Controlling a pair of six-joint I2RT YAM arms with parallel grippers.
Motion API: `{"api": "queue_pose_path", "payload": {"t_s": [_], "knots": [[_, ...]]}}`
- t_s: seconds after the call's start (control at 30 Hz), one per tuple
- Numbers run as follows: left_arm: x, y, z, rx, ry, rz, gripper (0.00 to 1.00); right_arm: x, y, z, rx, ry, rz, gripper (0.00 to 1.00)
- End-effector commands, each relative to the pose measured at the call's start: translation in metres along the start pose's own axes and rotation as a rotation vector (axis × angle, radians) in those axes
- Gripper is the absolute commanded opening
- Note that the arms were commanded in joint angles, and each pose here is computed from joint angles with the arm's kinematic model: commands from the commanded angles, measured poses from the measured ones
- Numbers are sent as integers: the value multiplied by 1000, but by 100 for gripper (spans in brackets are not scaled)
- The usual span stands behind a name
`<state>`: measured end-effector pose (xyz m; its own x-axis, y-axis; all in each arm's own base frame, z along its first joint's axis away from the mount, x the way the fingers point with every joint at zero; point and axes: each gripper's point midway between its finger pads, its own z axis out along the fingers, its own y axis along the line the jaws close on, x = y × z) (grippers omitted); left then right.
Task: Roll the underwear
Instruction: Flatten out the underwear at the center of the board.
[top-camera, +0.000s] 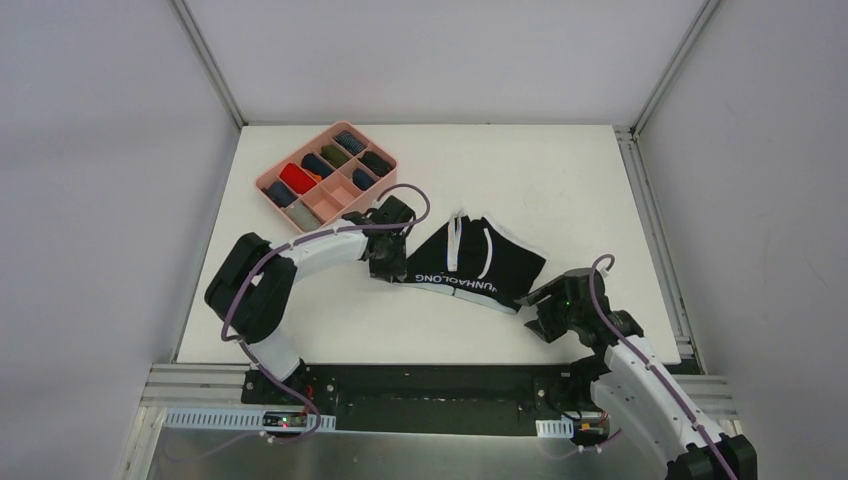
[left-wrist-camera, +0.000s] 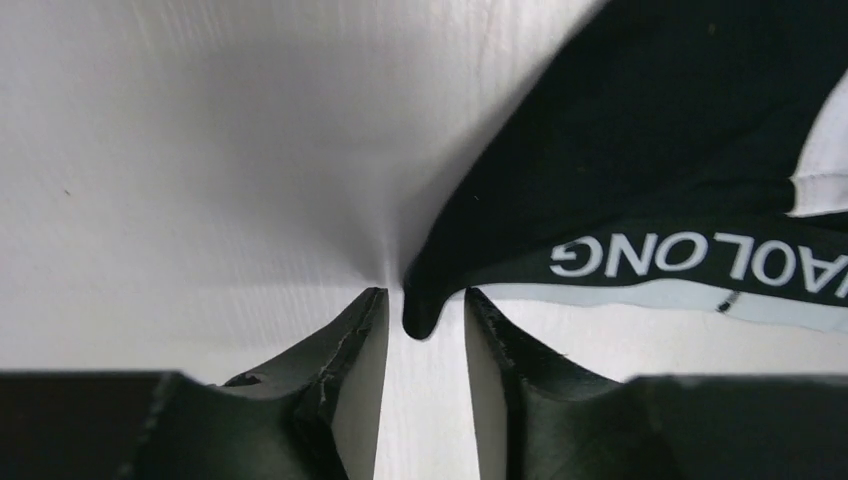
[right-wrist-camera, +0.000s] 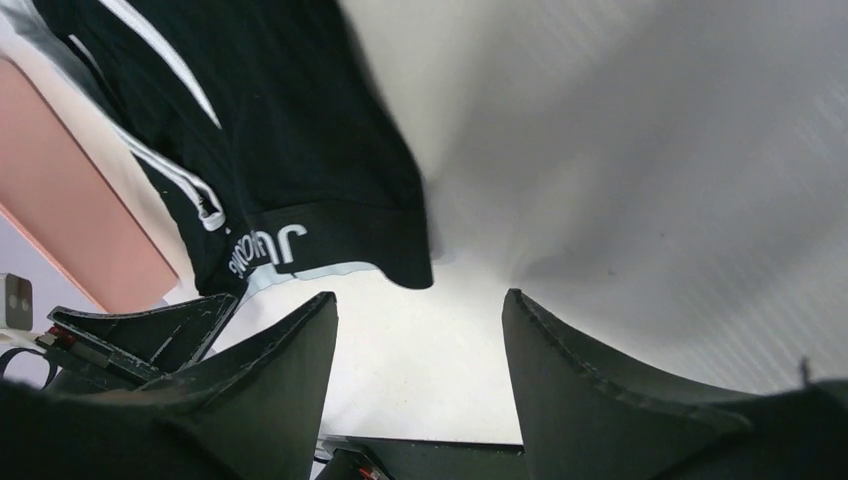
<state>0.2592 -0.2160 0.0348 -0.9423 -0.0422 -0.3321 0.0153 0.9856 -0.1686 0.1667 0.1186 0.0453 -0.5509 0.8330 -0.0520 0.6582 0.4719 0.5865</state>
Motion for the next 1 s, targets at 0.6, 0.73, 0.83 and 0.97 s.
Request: {"api": "queue_pose_path", "payload": {"t_s": [0.6, 0.73, 0.83, 0.97], "knots": [[-13, -5, 0, 109, 25, -99, 0, -8, 25, 30, -102, 2, 118, 0], [-35, -18, -2, 196, 46, -128, 0, -37, 58, 17, -155, -80, 62, 0], [-81, -46, -16, 371, 63, -186, 0, -76, 112, -2, -232, -125, 1, 0], [-168, -85, -83, 623, -48, -218, 0, -139, 219, -59, -398, -203, -92, 0]]}}
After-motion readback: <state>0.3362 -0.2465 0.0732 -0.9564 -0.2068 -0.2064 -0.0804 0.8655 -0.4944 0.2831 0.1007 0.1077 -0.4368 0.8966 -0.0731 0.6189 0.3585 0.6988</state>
